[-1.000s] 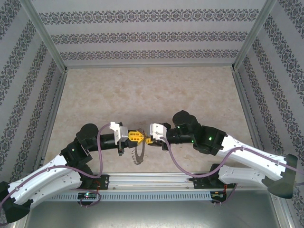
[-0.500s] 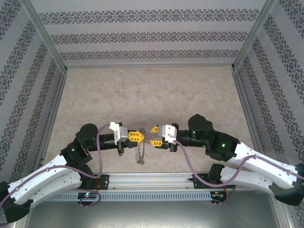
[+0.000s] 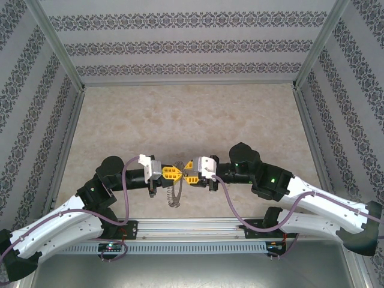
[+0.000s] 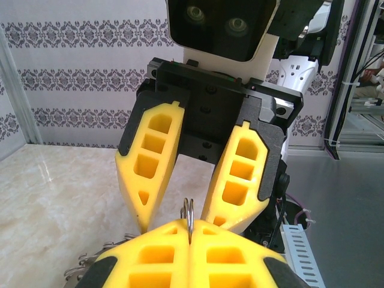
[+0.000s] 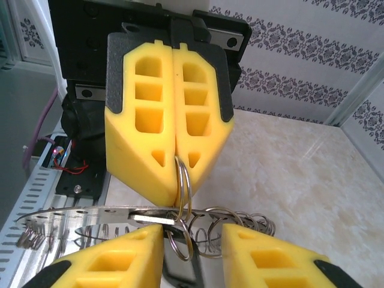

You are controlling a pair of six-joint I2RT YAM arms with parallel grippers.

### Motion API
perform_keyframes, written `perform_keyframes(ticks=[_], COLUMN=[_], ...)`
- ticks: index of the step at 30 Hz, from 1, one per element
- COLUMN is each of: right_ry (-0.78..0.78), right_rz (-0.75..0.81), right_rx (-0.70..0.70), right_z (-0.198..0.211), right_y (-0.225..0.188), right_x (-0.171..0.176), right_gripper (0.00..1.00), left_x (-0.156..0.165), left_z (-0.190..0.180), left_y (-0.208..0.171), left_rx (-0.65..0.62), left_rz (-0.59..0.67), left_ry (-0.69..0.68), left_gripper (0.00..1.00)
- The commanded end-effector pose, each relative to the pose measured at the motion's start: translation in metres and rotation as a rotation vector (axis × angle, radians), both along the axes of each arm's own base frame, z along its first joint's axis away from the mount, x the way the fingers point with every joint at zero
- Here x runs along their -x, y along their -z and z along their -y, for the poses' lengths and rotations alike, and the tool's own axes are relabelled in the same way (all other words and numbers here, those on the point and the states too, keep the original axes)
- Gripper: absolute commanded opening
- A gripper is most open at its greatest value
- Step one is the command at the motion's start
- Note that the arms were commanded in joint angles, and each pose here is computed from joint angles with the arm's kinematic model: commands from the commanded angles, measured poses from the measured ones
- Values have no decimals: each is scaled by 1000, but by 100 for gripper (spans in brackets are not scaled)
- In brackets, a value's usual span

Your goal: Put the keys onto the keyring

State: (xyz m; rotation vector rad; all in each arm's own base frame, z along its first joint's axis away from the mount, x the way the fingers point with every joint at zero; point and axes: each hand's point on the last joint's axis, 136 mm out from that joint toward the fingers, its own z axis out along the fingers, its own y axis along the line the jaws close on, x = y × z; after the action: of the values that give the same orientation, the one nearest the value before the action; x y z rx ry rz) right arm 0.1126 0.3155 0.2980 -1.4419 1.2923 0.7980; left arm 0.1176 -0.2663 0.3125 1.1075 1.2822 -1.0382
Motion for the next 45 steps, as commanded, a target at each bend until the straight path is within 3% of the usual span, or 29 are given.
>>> perform_keyframes(ticks=[1, 26, 30, 37, 41, 45], right_ry=[-36, -47, -54, -26, 7, 32], right_rz=[13, 18, 12, 15, 32, 37], right_rx=[-64, -100, -101, -79, -51, 33], right_z=[-3, 0, -1, -2, 0, -1], right_y=[-22, -31, -30, -27, -25, -15], right_x=[8, 9, 9, 2, -4, -11], right_gripper=[32, 26, 21, 0, 0, 0], left_x=[6, 6, 5, 5, -3, -14], left_z=[-1, -1, 0, 0, -2, -7], left_y=[-19, -18, -17, -15, -2, 13], left_rx=[41, 29, 26, 9, -84, -218], left_rz=[63, 57, 57, 56, 36, 12], left_ry=[23, 23, 24, 24, -20, -81], left_gripper=[0, 0, 0, 0, 0, 15])
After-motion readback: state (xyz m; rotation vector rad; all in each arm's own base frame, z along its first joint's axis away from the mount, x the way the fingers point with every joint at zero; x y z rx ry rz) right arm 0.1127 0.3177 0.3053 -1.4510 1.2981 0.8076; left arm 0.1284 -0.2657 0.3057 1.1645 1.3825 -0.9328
